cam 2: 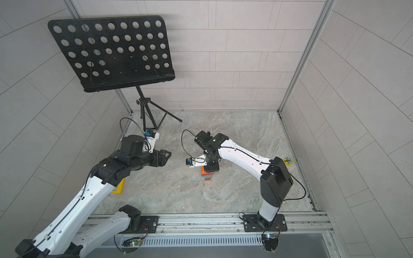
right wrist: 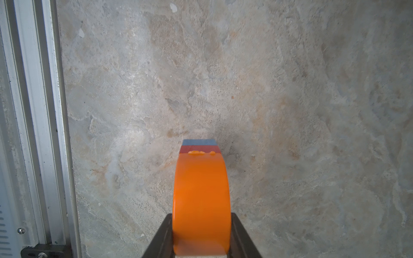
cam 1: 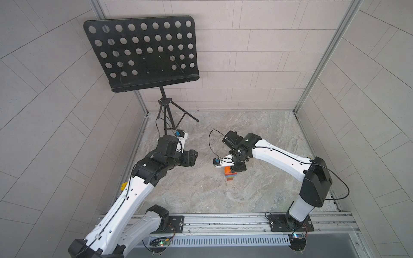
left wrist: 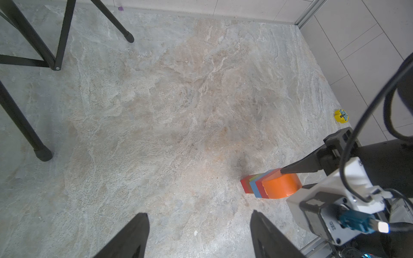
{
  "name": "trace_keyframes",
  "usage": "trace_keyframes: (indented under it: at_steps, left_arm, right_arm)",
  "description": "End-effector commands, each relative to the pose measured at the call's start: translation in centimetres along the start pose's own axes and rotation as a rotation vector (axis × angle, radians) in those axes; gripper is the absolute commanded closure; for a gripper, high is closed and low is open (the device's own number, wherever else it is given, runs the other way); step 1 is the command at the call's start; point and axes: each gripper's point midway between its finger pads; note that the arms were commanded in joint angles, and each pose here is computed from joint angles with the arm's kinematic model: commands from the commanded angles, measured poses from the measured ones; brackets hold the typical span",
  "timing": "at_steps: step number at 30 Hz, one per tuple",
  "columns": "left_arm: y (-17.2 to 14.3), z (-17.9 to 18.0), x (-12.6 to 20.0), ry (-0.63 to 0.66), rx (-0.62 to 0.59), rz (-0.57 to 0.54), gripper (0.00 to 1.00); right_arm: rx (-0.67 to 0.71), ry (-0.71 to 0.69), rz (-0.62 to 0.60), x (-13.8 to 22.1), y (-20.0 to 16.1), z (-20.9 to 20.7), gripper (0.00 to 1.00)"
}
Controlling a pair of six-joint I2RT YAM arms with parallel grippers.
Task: Assemble an ice cream with lego
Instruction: Assemble the lego brick with the lego brick.
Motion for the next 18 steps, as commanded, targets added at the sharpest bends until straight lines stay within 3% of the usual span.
trace_keyframes:
  at_steps: [1,18]
  left_arm:
    - [0.0,0.1,-0.2,-0.003,0.000,-0.004,0.22]
    - [0.1,0.1,-0.1,-0.005,0.000,-0.009,0.22]
  right_arm:
    - [-0.025,0.103,0.137,-3.6,-2.7,1.8,0.61]
    - [-0.049,0.003,-0.022,0.4,-0.2,-0.1,0.45]
Point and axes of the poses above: each gripper's point midway between its finger pads, its own x axis back along the fingers, its own z axis along the line the jaws close on, y = z × x, and after that the axes turned 1 degree about x, right-handed
